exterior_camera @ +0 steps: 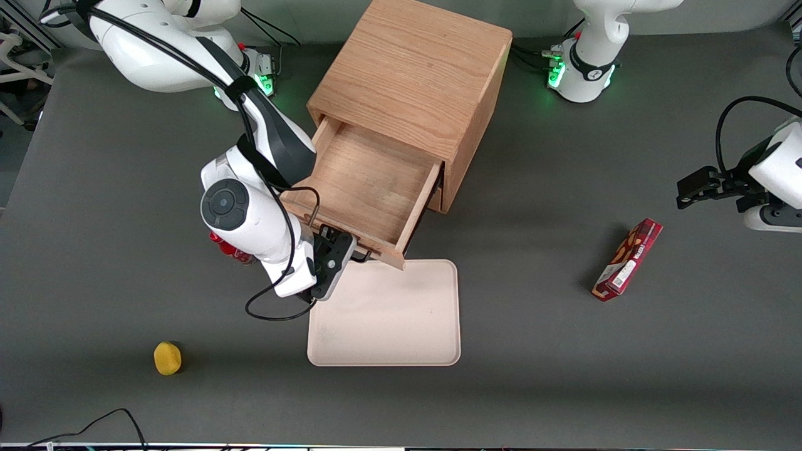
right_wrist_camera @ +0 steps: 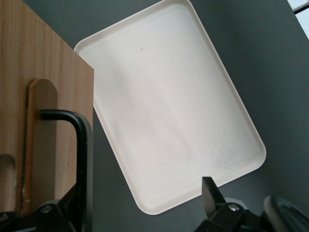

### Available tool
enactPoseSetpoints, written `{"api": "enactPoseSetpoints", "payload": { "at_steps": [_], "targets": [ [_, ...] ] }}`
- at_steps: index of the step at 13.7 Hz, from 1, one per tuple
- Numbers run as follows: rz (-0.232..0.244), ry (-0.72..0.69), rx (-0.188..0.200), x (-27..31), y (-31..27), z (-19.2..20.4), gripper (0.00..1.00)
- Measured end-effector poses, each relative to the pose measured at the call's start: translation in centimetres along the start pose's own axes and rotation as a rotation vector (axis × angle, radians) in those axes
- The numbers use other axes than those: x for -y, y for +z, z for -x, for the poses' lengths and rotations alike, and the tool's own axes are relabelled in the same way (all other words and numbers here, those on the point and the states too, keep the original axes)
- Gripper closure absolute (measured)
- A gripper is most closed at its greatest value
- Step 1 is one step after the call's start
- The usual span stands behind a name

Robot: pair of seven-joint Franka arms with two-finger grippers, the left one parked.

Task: Open upper drawer
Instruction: 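Pull the upper drawer outward from the cabinet with the right gripper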

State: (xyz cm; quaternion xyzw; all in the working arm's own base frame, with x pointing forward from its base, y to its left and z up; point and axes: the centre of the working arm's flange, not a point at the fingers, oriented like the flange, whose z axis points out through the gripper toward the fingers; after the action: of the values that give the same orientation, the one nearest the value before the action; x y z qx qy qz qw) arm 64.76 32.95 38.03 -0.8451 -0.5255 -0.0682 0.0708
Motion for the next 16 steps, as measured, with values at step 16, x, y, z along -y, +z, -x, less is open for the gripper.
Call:
{"api": "enactPoseSetpoints", "payload": {
  "at_steps": [16],
  "targets": [
    [0.039,0.018,0.004,-4.0,-0.4,1.0,0.0]
  ]
}}
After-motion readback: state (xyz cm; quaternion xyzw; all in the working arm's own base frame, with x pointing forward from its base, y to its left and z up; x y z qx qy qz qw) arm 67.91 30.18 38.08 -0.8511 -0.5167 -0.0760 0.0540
